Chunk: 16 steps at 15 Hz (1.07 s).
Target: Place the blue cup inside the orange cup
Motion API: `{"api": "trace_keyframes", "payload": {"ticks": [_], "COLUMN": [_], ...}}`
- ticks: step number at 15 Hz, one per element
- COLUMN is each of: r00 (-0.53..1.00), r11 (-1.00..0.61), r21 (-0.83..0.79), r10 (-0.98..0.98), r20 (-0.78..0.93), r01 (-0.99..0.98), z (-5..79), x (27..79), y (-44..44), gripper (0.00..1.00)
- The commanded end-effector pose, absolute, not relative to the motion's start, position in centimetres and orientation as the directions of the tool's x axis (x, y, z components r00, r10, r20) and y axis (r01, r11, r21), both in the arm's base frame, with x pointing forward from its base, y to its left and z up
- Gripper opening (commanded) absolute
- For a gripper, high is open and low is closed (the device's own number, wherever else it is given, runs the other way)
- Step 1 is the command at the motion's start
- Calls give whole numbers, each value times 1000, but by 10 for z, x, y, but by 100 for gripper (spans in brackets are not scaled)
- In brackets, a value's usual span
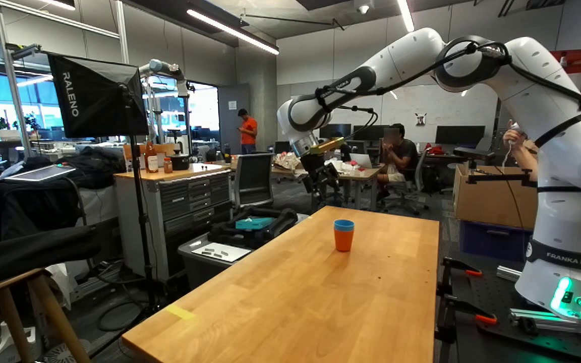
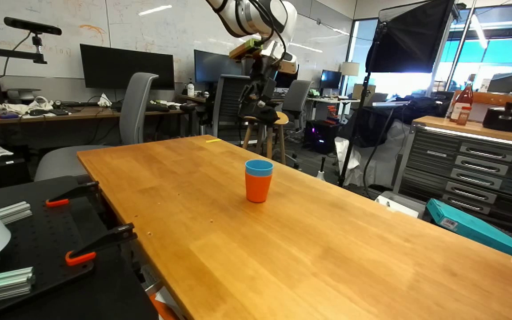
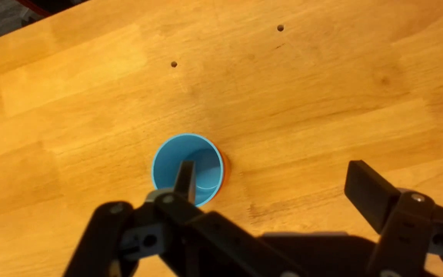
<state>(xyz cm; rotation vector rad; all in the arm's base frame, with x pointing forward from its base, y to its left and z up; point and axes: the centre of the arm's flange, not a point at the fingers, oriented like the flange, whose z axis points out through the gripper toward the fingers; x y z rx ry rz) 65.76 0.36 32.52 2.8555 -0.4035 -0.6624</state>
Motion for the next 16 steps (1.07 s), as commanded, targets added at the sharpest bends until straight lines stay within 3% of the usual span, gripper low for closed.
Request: {"api": "trace_keyframes", "payload": {"ticks": [1,9,16], "r00": [889,972,966], "r11": [-974,-969,-970], "r21": [206,246,242], "r10": [-171,-48,-57], "r20": [-424,-231,-252], "r01": [-89,10,6], "z": [341,354,349], "x": [660,661,673], "y": [8,26,26], "gripper": [100,100,100]}}
